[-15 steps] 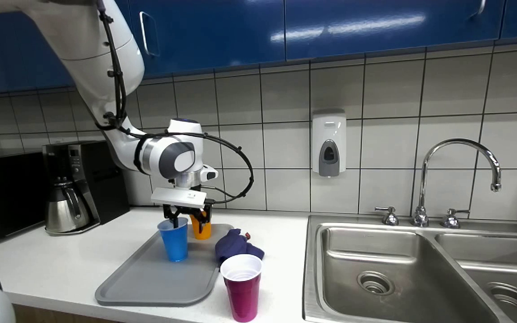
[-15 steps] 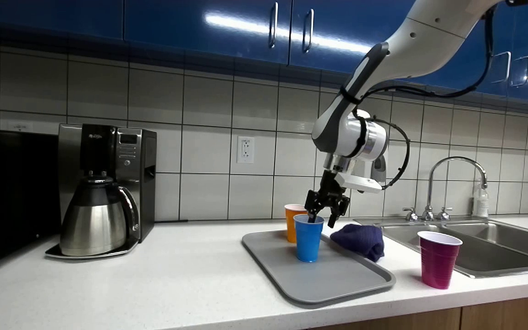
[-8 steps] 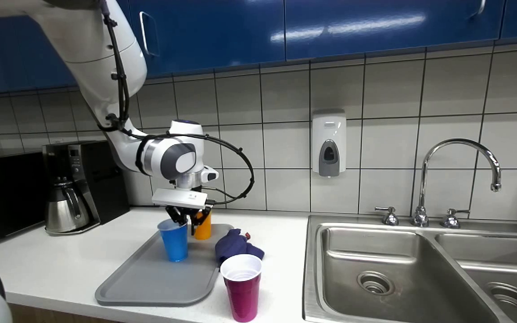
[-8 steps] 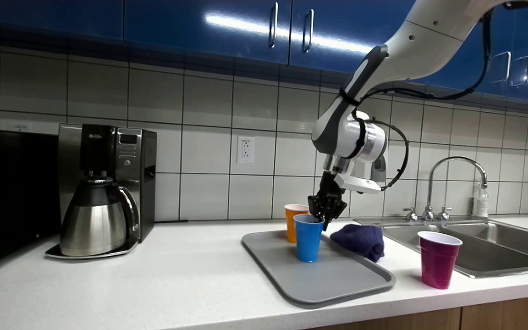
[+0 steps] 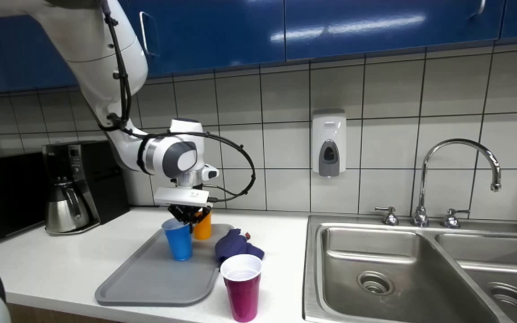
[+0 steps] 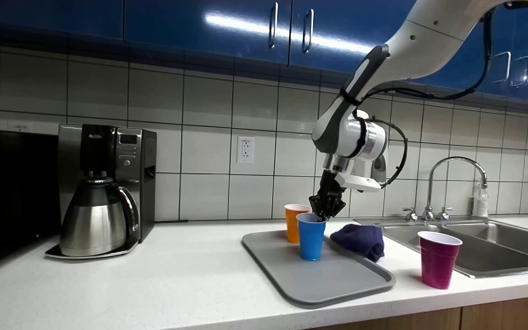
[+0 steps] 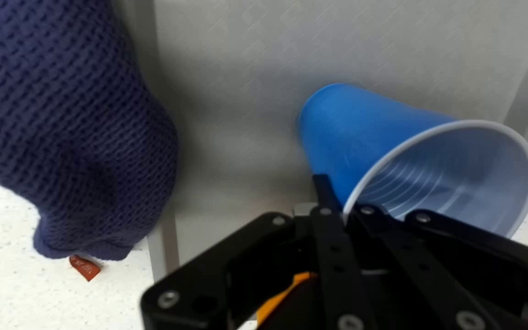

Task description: Remove the purple, blue and orange cups from the grey tray and put them on the countertop

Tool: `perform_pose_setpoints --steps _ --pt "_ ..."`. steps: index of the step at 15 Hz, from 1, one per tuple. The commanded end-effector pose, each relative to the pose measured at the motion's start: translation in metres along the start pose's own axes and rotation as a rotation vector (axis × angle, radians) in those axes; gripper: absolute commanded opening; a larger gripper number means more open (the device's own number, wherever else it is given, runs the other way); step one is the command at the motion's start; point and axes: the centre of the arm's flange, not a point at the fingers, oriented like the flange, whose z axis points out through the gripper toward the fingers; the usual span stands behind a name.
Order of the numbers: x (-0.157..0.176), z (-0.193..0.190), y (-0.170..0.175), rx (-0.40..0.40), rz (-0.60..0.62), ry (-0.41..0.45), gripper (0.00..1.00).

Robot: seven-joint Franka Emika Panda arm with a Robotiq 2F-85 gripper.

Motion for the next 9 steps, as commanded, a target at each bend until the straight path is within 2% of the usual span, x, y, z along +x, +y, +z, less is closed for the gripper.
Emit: perform_pose_setpoints --steps 1,9 --pt "0.0 -0.013 0.001 -0.013 -0.038 -0.009 0.01" --pt "-0.001 -0.04 0.001 -0.044 -0.055 0.022 0.01"
